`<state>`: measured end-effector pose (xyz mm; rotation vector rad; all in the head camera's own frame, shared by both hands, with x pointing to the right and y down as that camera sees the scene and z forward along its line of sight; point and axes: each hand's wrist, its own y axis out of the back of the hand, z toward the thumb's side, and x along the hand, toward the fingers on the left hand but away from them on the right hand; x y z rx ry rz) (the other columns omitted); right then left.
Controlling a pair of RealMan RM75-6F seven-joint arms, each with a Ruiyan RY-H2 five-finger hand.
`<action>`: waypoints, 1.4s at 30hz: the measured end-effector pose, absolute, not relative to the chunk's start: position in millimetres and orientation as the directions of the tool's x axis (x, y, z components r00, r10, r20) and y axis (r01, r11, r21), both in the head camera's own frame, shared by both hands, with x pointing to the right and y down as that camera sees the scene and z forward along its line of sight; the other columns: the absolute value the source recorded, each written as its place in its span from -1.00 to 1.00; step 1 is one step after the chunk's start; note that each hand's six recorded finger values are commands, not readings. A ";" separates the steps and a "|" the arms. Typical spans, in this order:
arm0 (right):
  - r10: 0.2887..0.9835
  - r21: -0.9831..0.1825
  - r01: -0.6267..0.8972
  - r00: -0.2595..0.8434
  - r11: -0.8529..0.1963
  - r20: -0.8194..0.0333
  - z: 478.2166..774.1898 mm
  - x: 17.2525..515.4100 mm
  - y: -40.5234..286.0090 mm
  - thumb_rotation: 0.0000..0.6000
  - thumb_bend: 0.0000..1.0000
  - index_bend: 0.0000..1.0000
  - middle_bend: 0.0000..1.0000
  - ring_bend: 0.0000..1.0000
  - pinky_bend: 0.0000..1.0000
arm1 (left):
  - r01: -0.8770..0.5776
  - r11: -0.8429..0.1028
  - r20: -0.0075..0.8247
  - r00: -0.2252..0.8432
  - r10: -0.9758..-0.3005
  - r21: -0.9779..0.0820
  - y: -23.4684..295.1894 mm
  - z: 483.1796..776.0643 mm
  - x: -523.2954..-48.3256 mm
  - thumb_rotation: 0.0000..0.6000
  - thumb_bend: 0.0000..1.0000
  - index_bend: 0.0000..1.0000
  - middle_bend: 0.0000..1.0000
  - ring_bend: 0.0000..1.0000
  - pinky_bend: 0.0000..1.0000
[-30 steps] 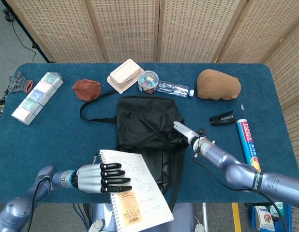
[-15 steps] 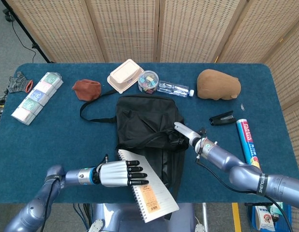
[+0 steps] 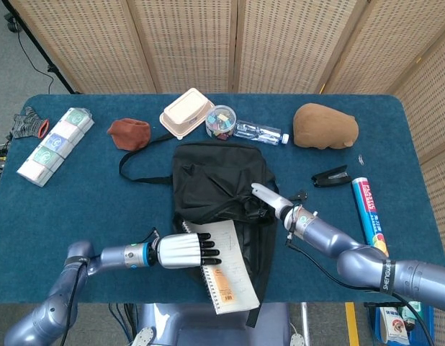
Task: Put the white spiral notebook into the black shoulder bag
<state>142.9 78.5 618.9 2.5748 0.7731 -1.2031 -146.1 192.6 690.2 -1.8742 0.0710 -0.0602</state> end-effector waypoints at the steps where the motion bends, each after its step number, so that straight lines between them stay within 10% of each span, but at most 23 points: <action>1: 0.375 -0.043 0.533 0.535 -0.845 -0.757 618.1 141.3 78.5 1.00 0.83 0.27 0.20 -0.04 0.08 | 0.000 -0.286 0.021 0.997 -0.070 -0.958 192.3 692.4 -146.4 1.00 0.75 0.60 0.45 0.07 0.38; 9: 0.372 -0.043 0.525 0.540 -0.850 -0.755 613.1 136.5 80.2 1.00 0.84 0.28 0.21 -0.03 0.08 | 0.131 -0.183 0.140 0.989 -0.038 -0.974 181.4 710.0 -148.7 1.00 0.75 0.60 0.42 0.07 0.38; 27: 0.370 -0.046 0.528 0.526 -0.848 -0.766 612.5 145.4 79.9 1.00 0.84 0.28 0.21 -0.02 0.09 | 0.295 -0.068 0.303 0.933 -0.192 -0.953 136.8 738.1 -152.9 1.00 0.69 0.55 0.31 0.03 0.38; 39: 0.369 -0.045 0.527 0.530 -0.849 -0.763 615.8 141.1 82.0 1.00 0.84 0.28 0.21 -0.02 0.09 | 0.349 -0.063 0.347 0.866 -0.361 -0.935 111.4 749.2 -167.2 1.00 0.64 0.29 0.01 -0.20 0.38; 42: 0.366 -0.043 0.523 0.533 -0.851 -0.763 615.9 139.5 83.3 1.00 0.84 0.28 0.21 -0.02 0.09 | 0.390 -0.067 0.384 0.838 -0.387 -0.918 107.3 756.8 -172.0 1.00 0.64 0.04 -0.32 -0.46 0.18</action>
